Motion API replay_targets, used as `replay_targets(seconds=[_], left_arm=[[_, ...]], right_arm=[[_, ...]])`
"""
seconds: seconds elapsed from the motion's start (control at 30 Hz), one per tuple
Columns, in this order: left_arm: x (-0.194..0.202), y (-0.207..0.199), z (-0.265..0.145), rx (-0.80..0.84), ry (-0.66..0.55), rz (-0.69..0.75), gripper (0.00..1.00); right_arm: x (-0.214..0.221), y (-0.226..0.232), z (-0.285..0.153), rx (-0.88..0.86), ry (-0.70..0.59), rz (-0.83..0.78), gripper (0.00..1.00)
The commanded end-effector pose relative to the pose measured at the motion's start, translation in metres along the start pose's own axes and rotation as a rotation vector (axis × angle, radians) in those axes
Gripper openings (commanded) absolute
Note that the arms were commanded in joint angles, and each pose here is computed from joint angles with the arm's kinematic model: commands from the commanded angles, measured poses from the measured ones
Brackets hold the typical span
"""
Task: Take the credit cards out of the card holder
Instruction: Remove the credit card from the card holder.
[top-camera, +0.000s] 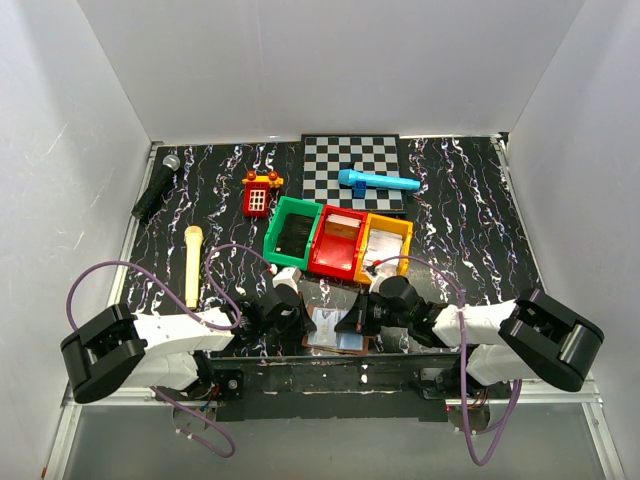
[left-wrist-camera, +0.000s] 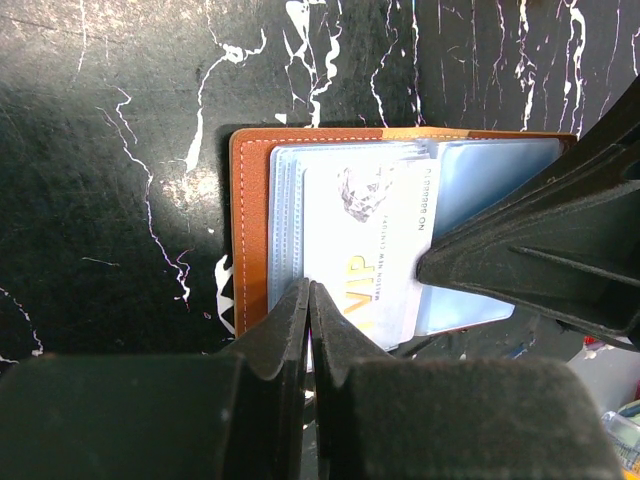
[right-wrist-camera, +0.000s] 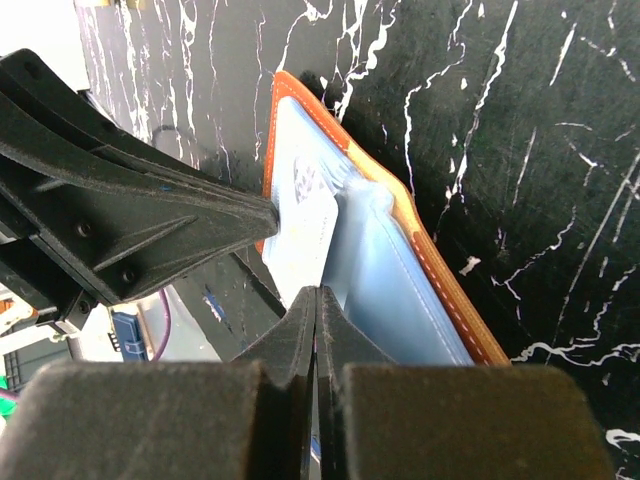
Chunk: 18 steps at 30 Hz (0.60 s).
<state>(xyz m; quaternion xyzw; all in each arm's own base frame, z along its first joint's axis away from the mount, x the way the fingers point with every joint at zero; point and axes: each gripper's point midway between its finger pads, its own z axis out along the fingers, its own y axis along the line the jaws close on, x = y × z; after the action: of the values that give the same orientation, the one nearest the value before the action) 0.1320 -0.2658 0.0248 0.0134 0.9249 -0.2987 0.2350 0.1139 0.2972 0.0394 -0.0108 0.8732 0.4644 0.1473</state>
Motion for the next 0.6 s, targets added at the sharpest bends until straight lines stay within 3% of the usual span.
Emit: replay_targets(seconds=[0.0,0.57], left_arm=[[0.0356,0.0599,-0.0037,-0.198,0.111,0.038,0.0],[0.0352,0.0575,-0.0027,-0.185,0.111,0.047,0.0]], right_arm=[[-0.0105,0.0141,-0.0028,-0.051,-0.024,-0.023,0.01],[-0.0182,0.0134,-0.0025,-0.011,0.008,-0.055,0.01]])
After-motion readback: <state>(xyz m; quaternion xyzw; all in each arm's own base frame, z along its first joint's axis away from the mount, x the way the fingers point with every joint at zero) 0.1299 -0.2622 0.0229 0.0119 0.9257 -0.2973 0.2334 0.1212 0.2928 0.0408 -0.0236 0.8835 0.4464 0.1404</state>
